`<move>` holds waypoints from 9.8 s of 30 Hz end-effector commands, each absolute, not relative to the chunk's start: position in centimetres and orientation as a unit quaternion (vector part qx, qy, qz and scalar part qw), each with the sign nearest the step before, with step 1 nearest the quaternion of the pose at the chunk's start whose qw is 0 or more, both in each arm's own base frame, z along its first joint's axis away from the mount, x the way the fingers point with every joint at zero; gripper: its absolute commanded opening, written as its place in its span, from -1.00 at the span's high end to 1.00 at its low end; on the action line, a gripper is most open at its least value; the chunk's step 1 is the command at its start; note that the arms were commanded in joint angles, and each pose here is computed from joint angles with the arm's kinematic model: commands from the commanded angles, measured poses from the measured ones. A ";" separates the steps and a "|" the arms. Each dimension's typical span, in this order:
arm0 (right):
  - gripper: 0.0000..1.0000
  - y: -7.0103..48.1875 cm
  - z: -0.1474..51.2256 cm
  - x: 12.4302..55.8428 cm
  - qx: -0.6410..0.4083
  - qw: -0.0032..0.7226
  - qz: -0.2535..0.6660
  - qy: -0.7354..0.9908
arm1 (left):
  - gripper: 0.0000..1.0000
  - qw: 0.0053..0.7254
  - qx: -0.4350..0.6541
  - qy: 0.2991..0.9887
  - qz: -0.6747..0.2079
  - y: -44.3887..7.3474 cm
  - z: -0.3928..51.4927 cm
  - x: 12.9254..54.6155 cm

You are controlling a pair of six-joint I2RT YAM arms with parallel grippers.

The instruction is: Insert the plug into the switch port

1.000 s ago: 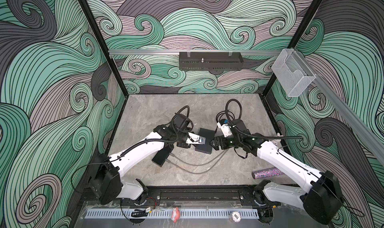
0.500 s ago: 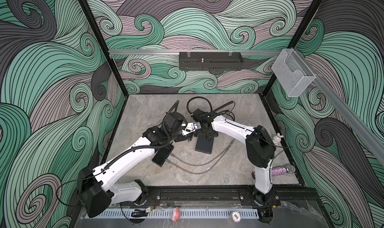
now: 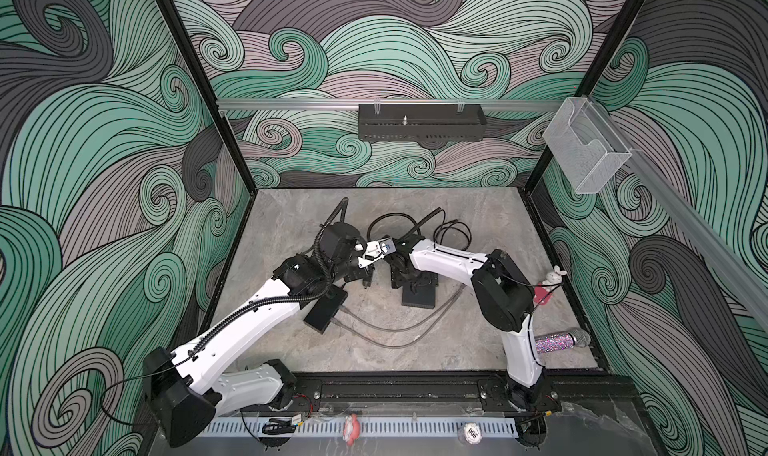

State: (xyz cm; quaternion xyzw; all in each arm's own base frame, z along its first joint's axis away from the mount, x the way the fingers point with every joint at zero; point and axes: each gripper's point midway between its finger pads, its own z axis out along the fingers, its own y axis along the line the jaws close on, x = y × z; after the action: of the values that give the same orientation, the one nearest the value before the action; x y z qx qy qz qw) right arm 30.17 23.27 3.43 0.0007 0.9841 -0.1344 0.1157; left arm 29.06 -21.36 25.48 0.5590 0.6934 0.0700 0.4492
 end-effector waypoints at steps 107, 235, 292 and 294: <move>-0.71 16.7 3.3 30.3 0.022 0.112 0.288 0.951 | 1.00 0.199 0.459 0.843 -0.199 -36.6 3.9 22.9; -0.63 17.6 1.3 25.5 0.012 0.080 0.285 0.955 | 1.00 0.201 0.451 0.844 -0.209 -39.6 4.8 24.6; -0.02 19.5 1.9 23.4 0.009 0.086 0.314 0.946 | 1.00 0.215 0.448 0.830 -0.253 -43.2 6.4 24.6; 0.00 19.3 2.0 23.3 0.009 0.088 0.310 0.947 | 1.00 0.216 0.448 0.829 -0.255 -43.3 6.5 24.7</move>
State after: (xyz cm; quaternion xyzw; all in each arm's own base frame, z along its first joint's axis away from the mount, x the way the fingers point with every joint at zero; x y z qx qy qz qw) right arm 28.32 16.33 2.63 0.0341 0.9502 0.2459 0.1882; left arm 22.50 -36.53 1.82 0.4335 0.8791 -0.1642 0.1108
